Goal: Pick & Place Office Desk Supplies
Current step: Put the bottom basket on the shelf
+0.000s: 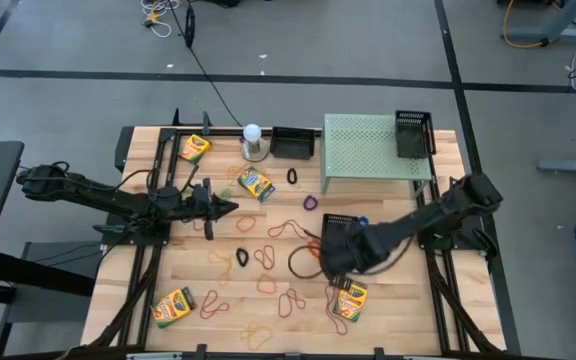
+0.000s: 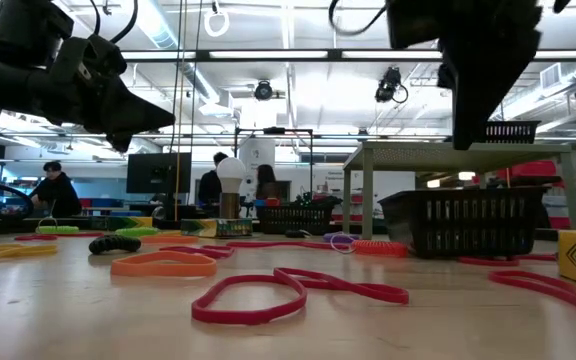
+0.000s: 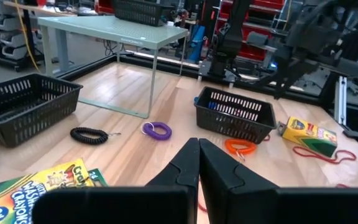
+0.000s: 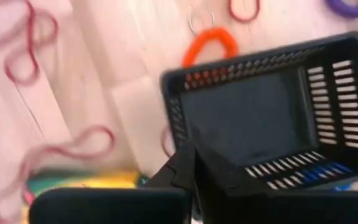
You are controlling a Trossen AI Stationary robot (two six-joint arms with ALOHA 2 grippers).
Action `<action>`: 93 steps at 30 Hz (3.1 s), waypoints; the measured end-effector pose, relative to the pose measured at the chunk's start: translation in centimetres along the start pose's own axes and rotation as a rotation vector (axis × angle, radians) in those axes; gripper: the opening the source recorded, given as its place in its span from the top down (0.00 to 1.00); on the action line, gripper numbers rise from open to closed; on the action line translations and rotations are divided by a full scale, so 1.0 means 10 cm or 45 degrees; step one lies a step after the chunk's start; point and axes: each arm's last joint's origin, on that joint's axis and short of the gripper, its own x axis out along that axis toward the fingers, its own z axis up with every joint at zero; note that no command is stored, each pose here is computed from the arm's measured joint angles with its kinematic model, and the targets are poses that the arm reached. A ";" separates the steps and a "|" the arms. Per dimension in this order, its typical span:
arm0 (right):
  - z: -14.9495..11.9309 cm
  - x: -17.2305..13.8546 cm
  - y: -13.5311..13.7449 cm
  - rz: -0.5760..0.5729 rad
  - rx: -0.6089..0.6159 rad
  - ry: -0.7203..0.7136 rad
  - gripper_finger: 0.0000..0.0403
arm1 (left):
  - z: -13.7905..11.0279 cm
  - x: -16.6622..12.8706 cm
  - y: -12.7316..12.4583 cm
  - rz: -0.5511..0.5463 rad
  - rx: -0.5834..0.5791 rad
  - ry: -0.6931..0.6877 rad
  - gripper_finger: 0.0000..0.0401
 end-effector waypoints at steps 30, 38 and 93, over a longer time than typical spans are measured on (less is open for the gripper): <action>-0.17 0.46 0.20 -0.125 -0.170 0.016 0.91 | -0.04 0.02 0.01 0.039 0.046 0.040 0.97; 0.06 -0.24 0.27 -0.079 -0.357 -0.078 0.97 | -0.05 0.03 0.01 0.040 0.050 0.042 0.97; 0.12 -0.89 -2.59 -0.406 -0.536 0.074 0.94 | -0.03 0.04 0.00 0.019 0.051 0.011 0.97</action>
